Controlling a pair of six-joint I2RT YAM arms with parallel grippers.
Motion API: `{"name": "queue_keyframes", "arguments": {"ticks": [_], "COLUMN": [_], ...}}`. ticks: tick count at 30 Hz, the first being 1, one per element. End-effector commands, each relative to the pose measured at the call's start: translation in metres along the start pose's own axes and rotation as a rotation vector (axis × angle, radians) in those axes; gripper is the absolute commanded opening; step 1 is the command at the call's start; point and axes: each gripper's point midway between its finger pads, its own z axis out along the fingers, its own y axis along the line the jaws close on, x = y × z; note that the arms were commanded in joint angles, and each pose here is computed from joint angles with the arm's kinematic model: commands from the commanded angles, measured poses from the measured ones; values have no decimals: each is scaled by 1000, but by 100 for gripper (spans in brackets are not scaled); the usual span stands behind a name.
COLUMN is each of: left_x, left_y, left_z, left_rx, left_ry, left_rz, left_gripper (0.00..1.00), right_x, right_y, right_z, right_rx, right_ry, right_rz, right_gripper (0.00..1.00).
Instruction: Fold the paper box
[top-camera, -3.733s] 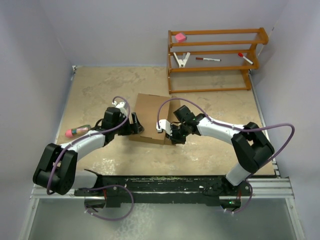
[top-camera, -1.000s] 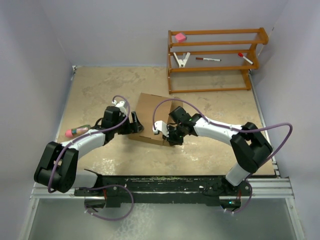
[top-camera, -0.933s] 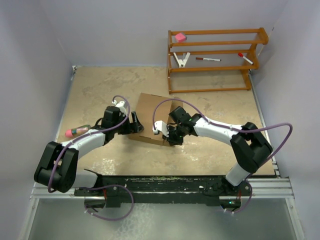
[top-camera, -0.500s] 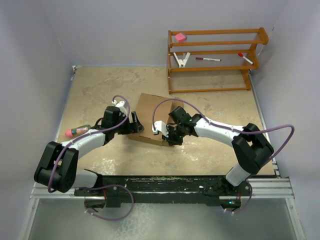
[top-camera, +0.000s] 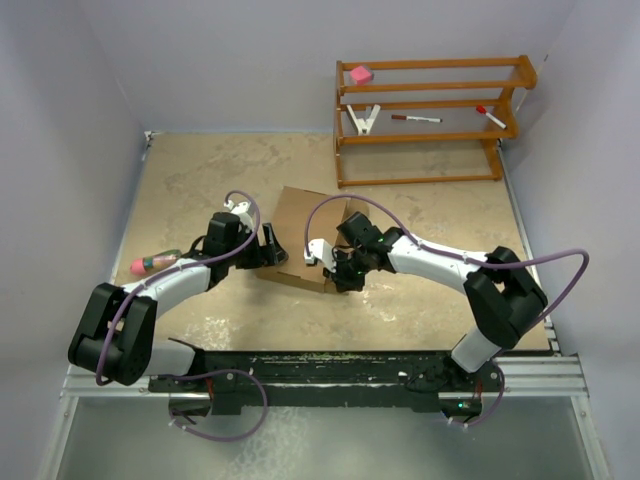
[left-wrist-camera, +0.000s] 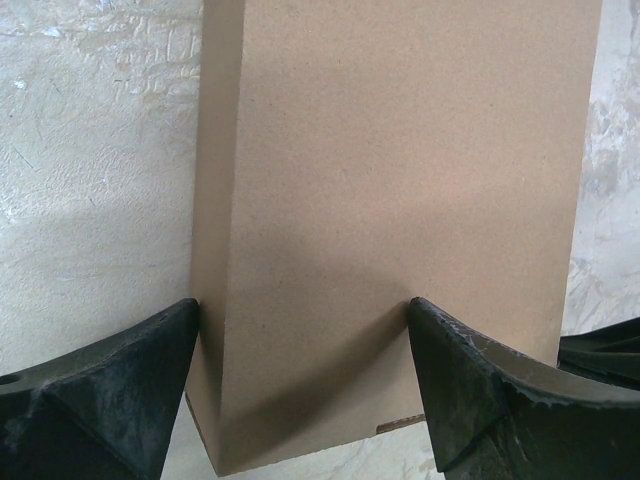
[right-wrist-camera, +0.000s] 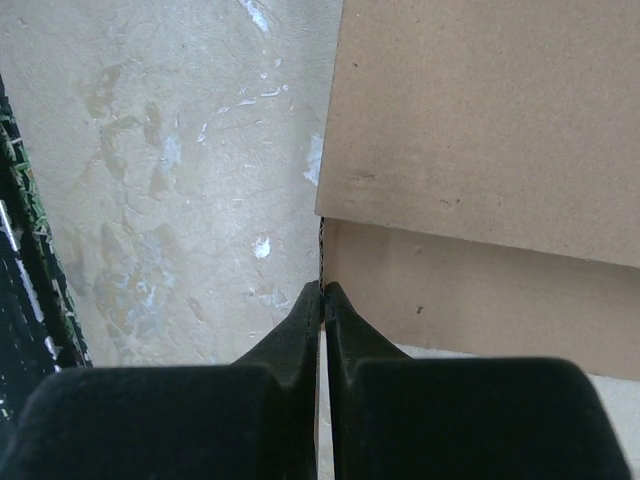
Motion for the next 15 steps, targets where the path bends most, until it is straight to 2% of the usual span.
{"name": "queue_keyframes", "arguments": {"ticks": [1,8,15], "left_x": [1,6,3], "left_y": [-16,-12,-13], "left_z": [0,2,3], "left_rx": [70,60,58], "left_ry": [22,30,26], "left_rz": [9,-4,-5], "left_gripper": [86,86,86], "right_x": [-57,-67,-67], "right_y": [-8,-3,7], "right_z": [-15,-19,-4], "right_rx": [24,6,-13], "right_ry": [-169,-212,-179], "right_rz": [-47,-90,-123], "right_gripper": [0,0,0]}}
